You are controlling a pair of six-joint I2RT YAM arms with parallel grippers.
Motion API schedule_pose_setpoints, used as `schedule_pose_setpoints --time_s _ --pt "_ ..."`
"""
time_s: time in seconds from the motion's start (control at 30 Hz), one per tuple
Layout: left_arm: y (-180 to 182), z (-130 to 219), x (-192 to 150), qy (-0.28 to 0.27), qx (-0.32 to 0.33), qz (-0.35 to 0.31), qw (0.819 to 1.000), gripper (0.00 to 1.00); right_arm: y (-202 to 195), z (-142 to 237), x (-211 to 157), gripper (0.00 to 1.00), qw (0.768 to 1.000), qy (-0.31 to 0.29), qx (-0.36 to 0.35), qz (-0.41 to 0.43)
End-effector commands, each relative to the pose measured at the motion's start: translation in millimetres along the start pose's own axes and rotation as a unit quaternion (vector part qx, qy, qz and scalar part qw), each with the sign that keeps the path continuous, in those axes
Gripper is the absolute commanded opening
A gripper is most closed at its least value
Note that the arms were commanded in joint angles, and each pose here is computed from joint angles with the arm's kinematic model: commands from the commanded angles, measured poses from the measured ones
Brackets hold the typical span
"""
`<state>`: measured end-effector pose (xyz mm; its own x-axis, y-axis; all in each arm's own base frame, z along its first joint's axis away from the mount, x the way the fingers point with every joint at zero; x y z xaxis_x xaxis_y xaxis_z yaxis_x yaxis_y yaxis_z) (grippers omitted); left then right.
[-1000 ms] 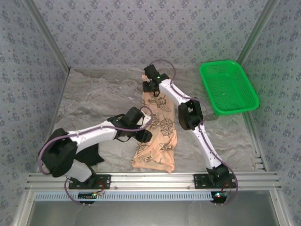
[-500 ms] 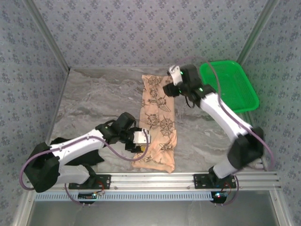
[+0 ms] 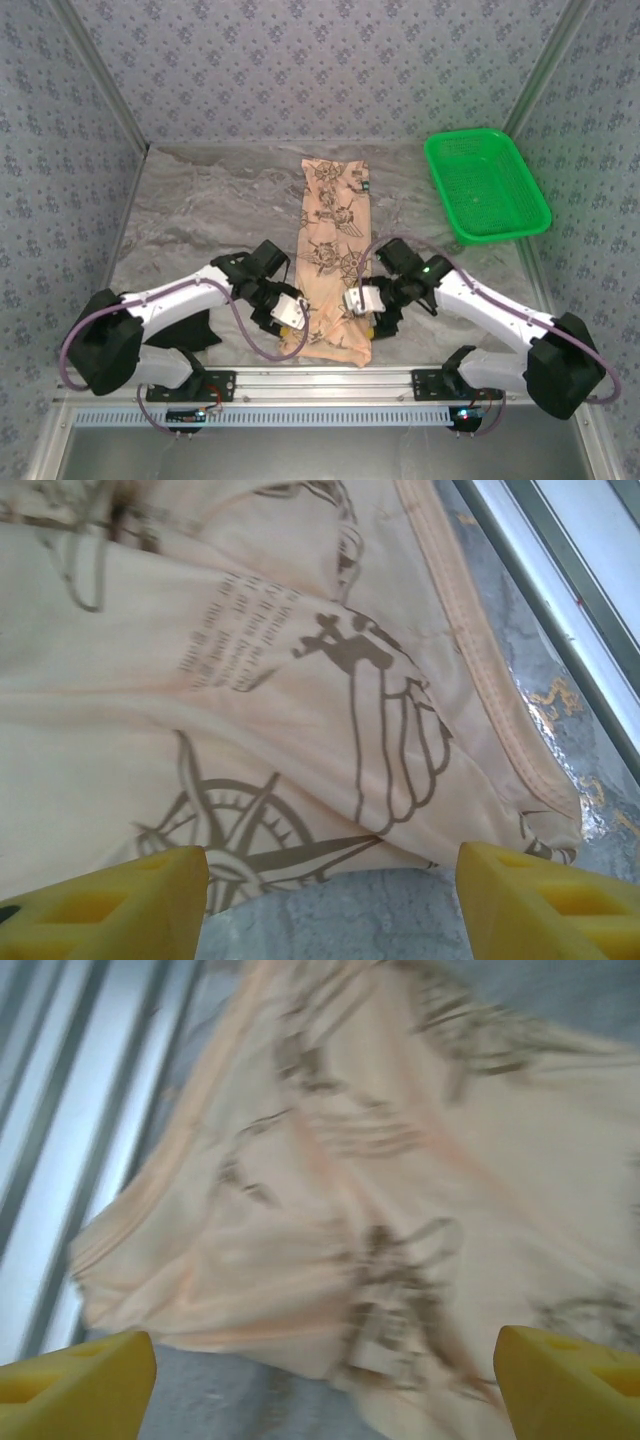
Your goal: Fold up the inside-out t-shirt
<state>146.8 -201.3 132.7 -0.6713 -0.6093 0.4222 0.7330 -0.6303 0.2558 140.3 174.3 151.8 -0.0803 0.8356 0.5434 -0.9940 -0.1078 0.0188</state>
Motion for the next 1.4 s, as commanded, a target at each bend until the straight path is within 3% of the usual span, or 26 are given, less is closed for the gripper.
schedule_pose_setpoints --time_s 0.0,0.2,0.3,0.37,0.5,0.57,0.6,0.63,0.77,0.97,1.1,1.23,1.37 --pt "-11.4 -9.8 5.8 -0.035 -0.032 -0.031 0.998 0.67 11.1 -17.2 -12.4 0.93 0.998 0.037 0.009 0.048" --pt "-18.0 -29.9 -0.3 -0.022 -0.043 -0.040 0.998 0.67 10.7 -46.6 -22.7 0.92 0.993 0.063 -0.049 0.087" --pt "-22.2 -39.3 0.9 -0.026 -0.063 -0.046 0.997 0.66 14.6 -56.8 -25.4 0.88 0.992 0.071 -0.042 0.099" --pt "-25.5 -47.6 3.1 -0.017 -0.078 -0.055 0.995 0.61 22.9 -65.8 -28.8 0.74 0.987 0.095 -0.032 0.129" --pt "-25.3 -49.4 9.1 -0.026 -0.102 -0.047 0.993 0.33 28.3 -64.3 -29.2 0.22 0.981 0.114 -0.029 0.153" --pt "-23.3 -45.2 13.5 -0.031 -0.107 -0.047 0.993 0.18 31.0 -56.4 -26.9 0.08 0.981 0.108 -0.023 0.162" --pt "-22.0 -41.4 16.9 -0.038 -0.108 -0.045 0.992 0.12 33.6 -51.6 -25.7 0.05 0.981 0.103 -0.015 0.165" --pt "-20.6 -36.6 21.1 -0.047 -0.109 -0.042 0.992 0.00 36.0 -45.8 -24.5 0.02 0.981 0.099 -0.007 0.166" --pt "-19.6 -15.4 39.5 -0.092 -0.109 -0.017 0.990 0.00 42.9 -27.4 -22.1 0.00 0.984 0.097 0.006 0.152" --pt "-31.2 20.9 79.5 -0.180 -0.156 0.031 0.971 0.00 68.6 7.9 -7.9 0.00 0.989 0.067 0.038 0.124" --pt "-27.6 44.1 103.7 -0.244 -0.150 0.072 0.955 0.00 84.6 40.4 13.5 0.00 0.995 -0.004 0.064 0.074" --pt "-1.9 60.4 97.9 -0.283 -0.104 0.133 0.944 0.00 65.2 66.1 34.4 0.00 0.994 -0.095 0.055 0.016" --pt "31.4 76.5 66.9 -0.287 -0.080 0.216 0.930 0.00 20.8 84.9 41.5 0.00 0.987 -0.149 0.011 -0.061"
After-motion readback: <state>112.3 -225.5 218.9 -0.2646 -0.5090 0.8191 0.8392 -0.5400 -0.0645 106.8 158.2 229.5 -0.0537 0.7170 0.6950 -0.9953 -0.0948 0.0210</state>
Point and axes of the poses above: each hand's point on the last joint's axis, 136 mm out from that joint toward the fingers, its own z axis back along the fingers, its own y axis along the line the jaws close on, x = y × z, the point moved 8 cm from there along z, back along the fingers, and after that the axes turned 13 degrees about -z, right-handed, at the moved point
